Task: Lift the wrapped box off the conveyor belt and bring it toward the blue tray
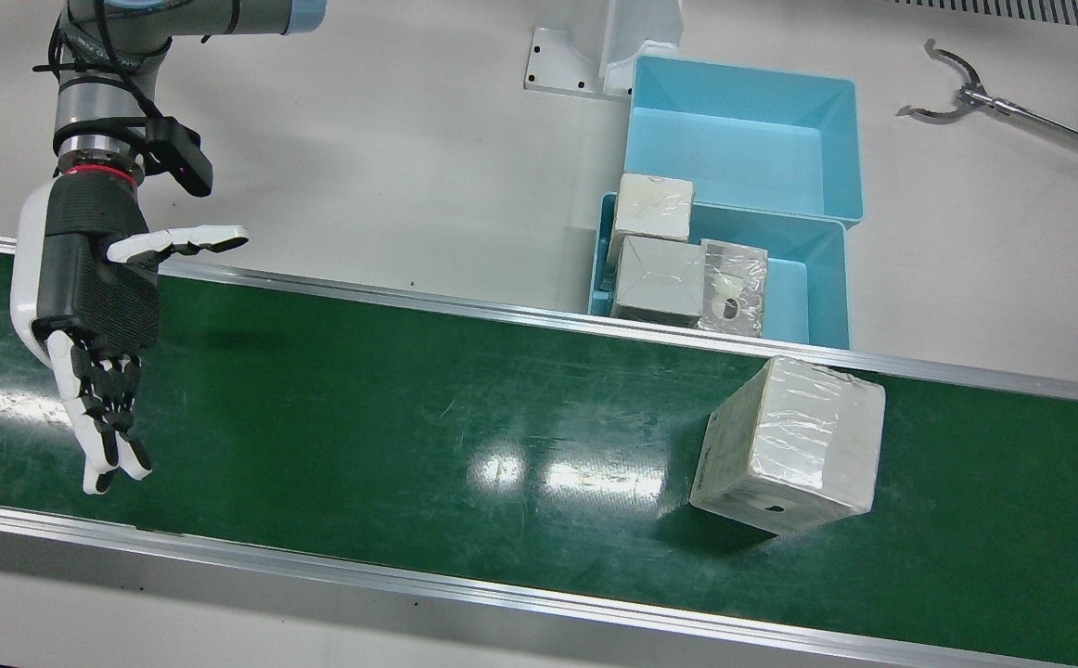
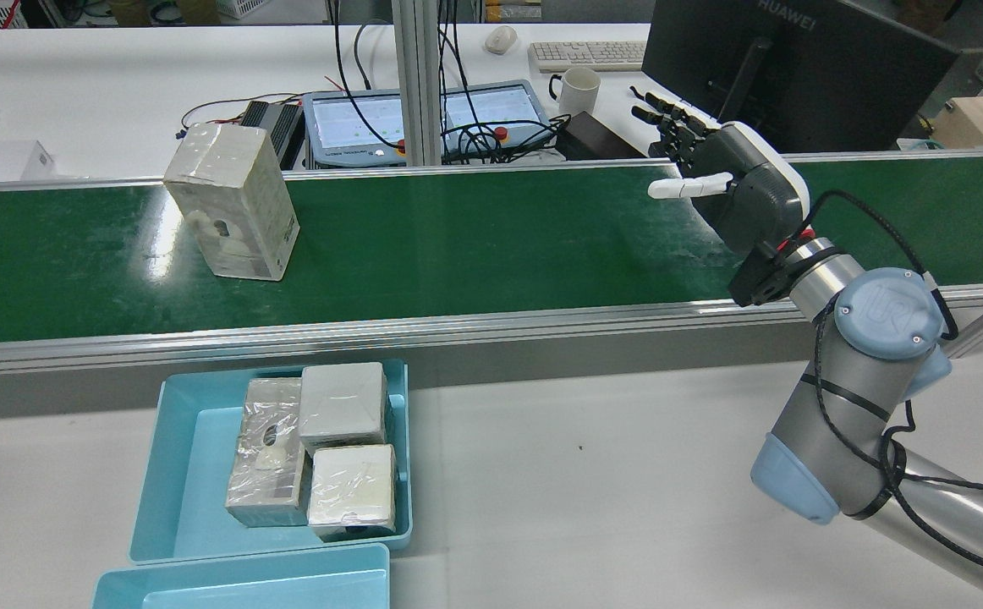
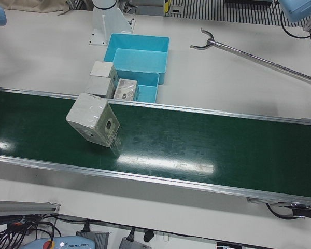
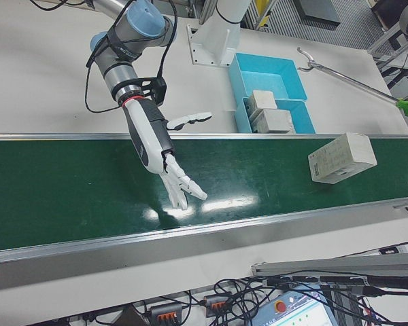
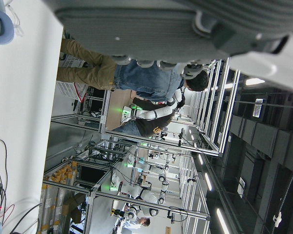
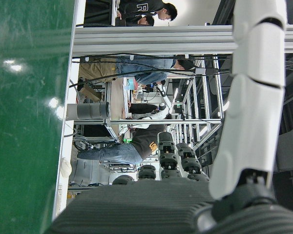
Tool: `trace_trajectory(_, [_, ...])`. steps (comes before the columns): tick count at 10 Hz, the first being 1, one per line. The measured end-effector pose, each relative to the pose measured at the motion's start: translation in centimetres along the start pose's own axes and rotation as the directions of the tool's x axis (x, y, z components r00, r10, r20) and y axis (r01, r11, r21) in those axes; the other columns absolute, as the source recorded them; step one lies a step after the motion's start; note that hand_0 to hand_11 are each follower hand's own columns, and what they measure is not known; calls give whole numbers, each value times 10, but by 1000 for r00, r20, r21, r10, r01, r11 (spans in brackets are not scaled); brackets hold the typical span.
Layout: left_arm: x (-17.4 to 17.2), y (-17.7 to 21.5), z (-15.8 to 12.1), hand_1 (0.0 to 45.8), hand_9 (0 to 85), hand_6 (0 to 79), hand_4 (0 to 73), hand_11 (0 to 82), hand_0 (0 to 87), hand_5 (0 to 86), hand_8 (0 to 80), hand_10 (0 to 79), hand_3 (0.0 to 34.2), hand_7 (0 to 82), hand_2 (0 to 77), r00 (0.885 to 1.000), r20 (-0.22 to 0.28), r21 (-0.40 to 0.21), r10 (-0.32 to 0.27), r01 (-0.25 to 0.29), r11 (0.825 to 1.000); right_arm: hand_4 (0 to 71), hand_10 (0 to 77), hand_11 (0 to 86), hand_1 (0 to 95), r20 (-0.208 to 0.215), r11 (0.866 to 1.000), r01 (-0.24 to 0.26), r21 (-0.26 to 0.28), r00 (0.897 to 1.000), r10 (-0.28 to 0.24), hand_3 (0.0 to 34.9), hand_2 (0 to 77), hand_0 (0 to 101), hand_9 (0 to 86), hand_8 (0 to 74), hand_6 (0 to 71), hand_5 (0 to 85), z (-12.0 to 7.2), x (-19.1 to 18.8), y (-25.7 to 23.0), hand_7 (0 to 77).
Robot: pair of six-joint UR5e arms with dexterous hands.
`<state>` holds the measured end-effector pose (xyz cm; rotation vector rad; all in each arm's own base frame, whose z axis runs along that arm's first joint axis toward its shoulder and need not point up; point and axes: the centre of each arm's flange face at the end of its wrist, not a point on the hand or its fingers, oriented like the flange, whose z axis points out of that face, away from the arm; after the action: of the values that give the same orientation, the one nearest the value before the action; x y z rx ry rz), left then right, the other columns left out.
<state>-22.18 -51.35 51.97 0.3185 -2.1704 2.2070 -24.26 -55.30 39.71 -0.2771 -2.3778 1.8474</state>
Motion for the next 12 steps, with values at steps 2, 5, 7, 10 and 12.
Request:
trace_trajectory(2, [0,0,0,0,5,5,5,0,0,11,5,5,0,5,5,1000,0,0,0,0,1000,76,0,11,120,0,1000,-1,-2,1000,1,0,93,464,33,16,33,82,0,0,1,131])
trace_trajectory(5, [0,0,0,0,5,0,0,5,0,11,5,5,0,5,5,1000,0,0,0,0,1000,76,0,11,115,-6,1000,0,2,1000,1,0,98,464,33,16,33,82,-1,4,-1,131])
trace_trajectory(7, [0,0,0,0,5,5,0,5,0,11,5,0,0,5,11,1000,0,0,0,0,1000,87,0,11,120,-18,1000,-3,2,1000,3,0,93,463,38,16,33,82,0,13,0,142])
trace_trajectory(10, [0,0,0,0,5,5,5,5,0,11,5,0,0,5,11,1000,0,0,0,0,1000,65,0,11,104,-35,1000,-13,-13,999,13,8,60,465,38,16,33,76,8,30,10,142])
trace_trajectory(12, [0,0,0,0,5,5,5,0,0,11,5,5,0,5,11,1000,0,0,0,0,1000,65,0,11,104,-37,999,-20,-26,999,19,8,60,465,38,16,33,76,15,36,19,142])
